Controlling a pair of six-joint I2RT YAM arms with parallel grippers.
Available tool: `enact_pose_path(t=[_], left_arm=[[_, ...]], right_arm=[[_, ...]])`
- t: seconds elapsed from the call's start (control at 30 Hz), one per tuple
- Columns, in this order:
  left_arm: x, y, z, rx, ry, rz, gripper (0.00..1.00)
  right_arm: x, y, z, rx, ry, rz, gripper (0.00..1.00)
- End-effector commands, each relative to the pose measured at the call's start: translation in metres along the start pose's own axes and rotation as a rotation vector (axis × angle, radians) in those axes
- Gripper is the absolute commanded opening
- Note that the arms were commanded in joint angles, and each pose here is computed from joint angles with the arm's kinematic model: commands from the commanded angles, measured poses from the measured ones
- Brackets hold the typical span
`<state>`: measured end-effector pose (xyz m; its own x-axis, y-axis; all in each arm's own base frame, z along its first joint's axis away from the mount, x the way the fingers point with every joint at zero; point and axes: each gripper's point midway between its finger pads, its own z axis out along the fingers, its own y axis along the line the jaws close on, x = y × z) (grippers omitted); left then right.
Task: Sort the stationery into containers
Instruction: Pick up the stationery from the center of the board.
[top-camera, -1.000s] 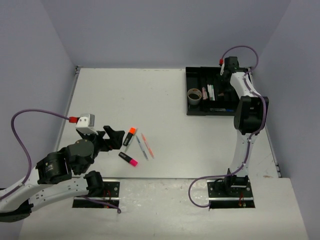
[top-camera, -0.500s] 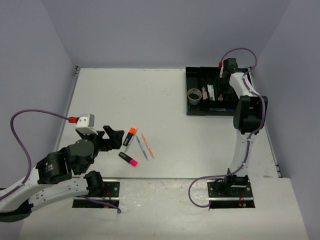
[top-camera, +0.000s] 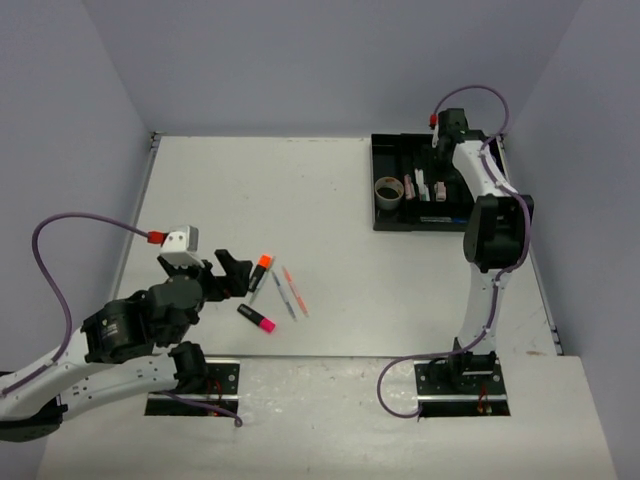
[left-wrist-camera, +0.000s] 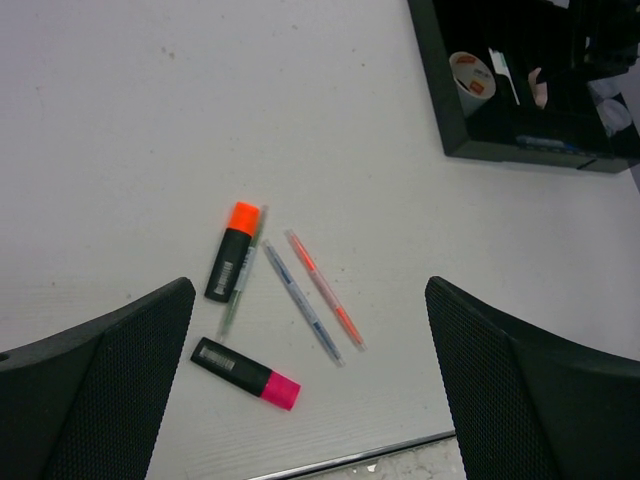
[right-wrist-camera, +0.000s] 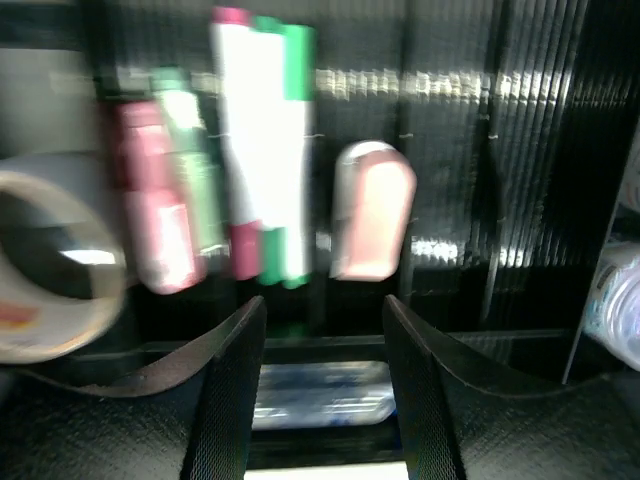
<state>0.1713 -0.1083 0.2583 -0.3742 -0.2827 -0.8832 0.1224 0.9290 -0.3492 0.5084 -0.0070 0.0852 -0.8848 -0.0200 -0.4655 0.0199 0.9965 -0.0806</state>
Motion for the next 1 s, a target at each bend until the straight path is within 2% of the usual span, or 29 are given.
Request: enact_pose_path(t=[0.0, 0.13, 0.17, 0.23, 0.3, 0.37, 0.5, 0.6, 0.63, 0.77, 0.93, 0.97], left_arm=[[0.012, 0.008, 0.014, -0.148, 0.033, 0.023, 1.0], [0.036, 0.009, 0.032, -0.29, 0.105, 0.084, 1.0], [0.044, 0.007, 0.041, -0.322, 0.118, 0.119, 1.0], [0.059, 0.017, 0.067, -0.423, 0.162, 0.174, 1.0], [0.072, 0.025, 0.098, -0.435, 0.24, 0.179, 1.0], [0.088, 0.036, 0.117, -0.389, 0.323, 0.123, 1.0], [0.093, 0.051, 0.141, -0.363, 0.35, 0.064, 1.0], [0.101, 0.062, 0.153, -0.366, 0.397, 0.06, 1.0], [0.104, 0.063, 0.155, -0.367, 0.402, 0.065, 0.98], [0.122, 0.064, 0.164, -0.336, 0.467, 0.049, 0.89], [0.141, 0.08, 0.171, -0.387, 0.509, 0.027, 0.84], [0.141, 0.083, 0.171, -0.404, 0.503, 0.024, 0.79]], right_arm=[[-0.037, 0.079, -0.119, -0.073, -0.242, -0.098, 0.53], [-0.014, 0.137, -0.182, -0.115, -0.365, -0.195, 0.54], [-0.005, 0.152, -0.201, -0.146, -0.416, -0.204, 0.63], [0.019, 0.18, -0.235, -0.266, -0.507, -0.208, 0.98], [0.052, 0.196, -0.236, -0.406, -0.513, -0.183, 0.99], [0.063, 0.201, -0.256, -0.524, -0.569, -0.105, 0.99], [0.114, 0.215, -0.258, -0.695, -0.462, -0.183, 0.99], [0.127, 0.209, -0.264, -0.717, -0.472, -0.147, 0.93], [0.131, 0.209, -0.26, -0.715, -0.46, -0.148, 0.93], [0.14, 0.204, -0.266, -0.723, -0.461, -0.167, 0.82], [0.144, 0.209, -0.267, -0.76, -0.461, -0.186, 0.81], [0.145, 0.21, -0.264, -0.76, -0.456, -0.186, 0.81]])
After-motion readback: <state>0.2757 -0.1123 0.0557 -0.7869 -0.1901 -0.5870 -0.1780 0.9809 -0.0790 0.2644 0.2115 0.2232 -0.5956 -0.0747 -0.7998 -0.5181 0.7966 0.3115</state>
